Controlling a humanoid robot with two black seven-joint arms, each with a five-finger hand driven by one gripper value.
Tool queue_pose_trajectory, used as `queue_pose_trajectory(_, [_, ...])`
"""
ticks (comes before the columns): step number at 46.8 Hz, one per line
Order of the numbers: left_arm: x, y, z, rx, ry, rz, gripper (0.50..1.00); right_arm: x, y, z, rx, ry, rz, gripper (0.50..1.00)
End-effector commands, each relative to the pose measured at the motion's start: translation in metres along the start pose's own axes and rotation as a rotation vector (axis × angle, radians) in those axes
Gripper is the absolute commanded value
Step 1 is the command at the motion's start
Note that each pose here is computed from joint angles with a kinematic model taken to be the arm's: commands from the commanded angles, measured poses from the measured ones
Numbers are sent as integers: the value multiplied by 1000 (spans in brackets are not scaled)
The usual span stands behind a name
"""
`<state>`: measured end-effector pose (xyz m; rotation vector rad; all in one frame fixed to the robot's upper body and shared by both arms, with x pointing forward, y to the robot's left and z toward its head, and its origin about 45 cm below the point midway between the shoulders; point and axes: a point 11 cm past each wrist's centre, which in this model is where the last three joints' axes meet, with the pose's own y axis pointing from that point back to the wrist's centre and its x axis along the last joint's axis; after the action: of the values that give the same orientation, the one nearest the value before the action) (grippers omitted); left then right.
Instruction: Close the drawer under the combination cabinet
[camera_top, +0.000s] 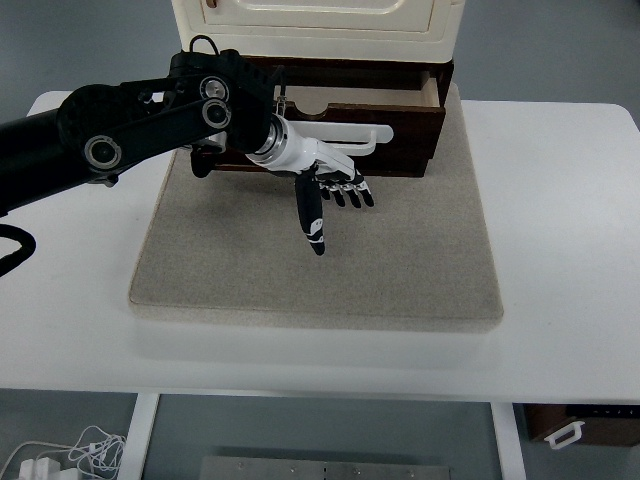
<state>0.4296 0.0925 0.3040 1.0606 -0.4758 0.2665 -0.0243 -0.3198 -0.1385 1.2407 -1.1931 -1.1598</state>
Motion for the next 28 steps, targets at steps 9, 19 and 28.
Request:
queue_pose_trajectory(9, [12,0,-4,14,30,33,996,0,0,0,0,1,0,952])
queue_pose_trajectory(19, [28,4,-7,20,65,70,996,0,0,0,0,-1,0,952])
queue_pose_trajectory(28, [33,4,-15,37,87,83,996,0,0,0,0,1,0,952])
